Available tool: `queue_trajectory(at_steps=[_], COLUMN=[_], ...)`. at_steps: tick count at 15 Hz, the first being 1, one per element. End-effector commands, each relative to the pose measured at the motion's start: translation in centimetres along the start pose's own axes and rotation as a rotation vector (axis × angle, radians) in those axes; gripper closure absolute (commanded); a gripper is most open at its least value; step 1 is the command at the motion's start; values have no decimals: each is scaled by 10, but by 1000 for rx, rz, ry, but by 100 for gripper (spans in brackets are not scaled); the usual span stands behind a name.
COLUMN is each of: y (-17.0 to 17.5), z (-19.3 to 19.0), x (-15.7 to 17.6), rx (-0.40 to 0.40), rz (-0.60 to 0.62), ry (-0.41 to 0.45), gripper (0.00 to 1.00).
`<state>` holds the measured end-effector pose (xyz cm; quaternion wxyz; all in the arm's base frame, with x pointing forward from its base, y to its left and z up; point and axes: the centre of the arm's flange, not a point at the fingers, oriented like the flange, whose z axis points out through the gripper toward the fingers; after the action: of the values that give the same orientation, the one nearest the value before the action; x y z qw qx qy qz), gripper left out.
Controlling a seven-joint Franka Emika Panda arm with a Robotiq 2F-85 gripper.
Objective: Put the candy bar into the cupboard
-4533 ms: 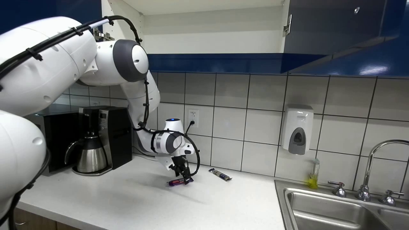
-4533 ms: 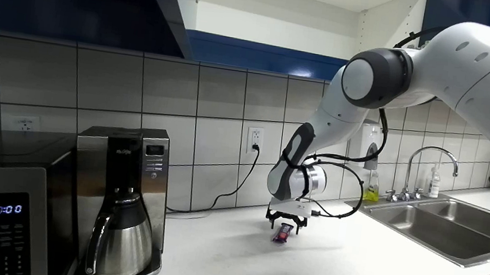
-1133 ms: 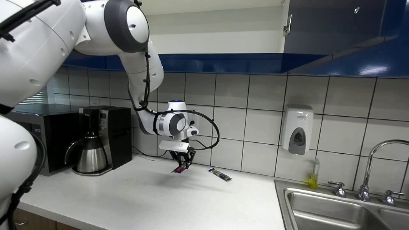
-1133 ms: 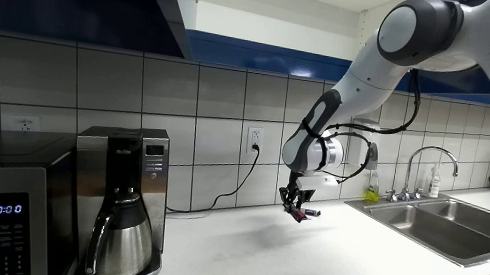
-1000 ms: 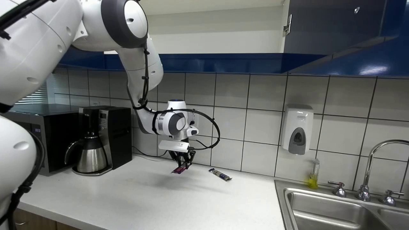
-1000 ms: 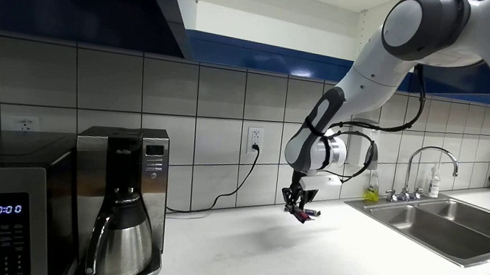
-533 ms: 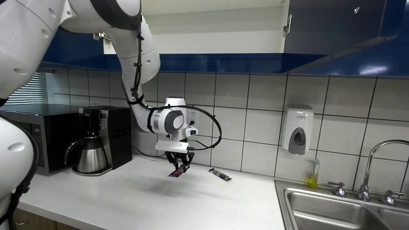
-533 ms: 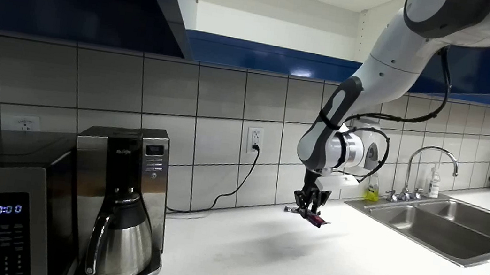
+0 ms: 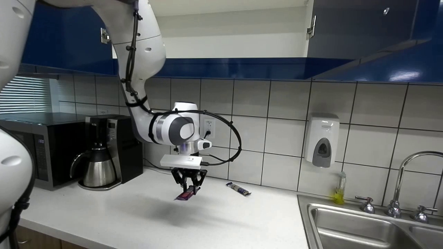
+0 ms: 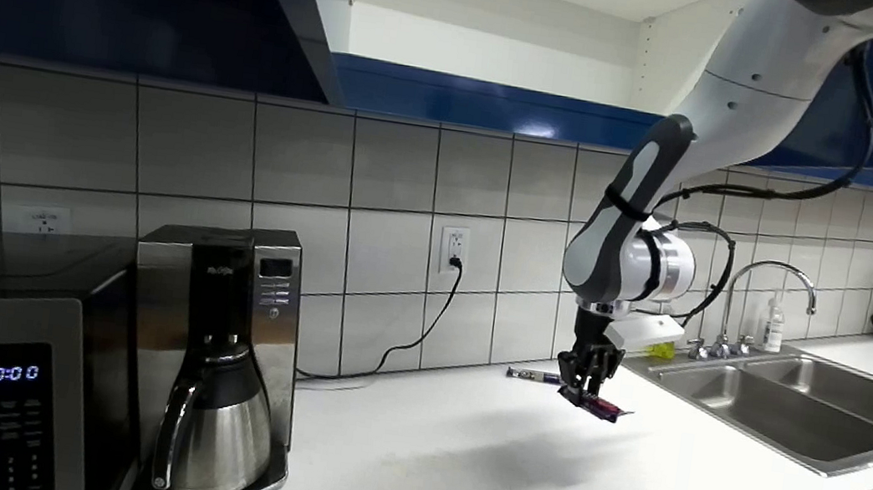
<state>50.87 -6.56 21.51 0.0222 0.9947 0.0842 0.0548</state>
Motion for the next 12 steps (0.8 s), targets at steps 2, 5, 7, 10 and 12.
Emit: queue_trajectory(at_steps=[2,5,7,10,12], y=[-4,-9,-12,-15,-16], z=[-41,-61,-77,-105,-125], x=[-47,-64,-72,-80,-83], rx=[15,16,17,20,26], rz=[-107,-161,-183,-194,-192], ry=[12,28,44,79,96], gripper=[85,85,85,85,85])
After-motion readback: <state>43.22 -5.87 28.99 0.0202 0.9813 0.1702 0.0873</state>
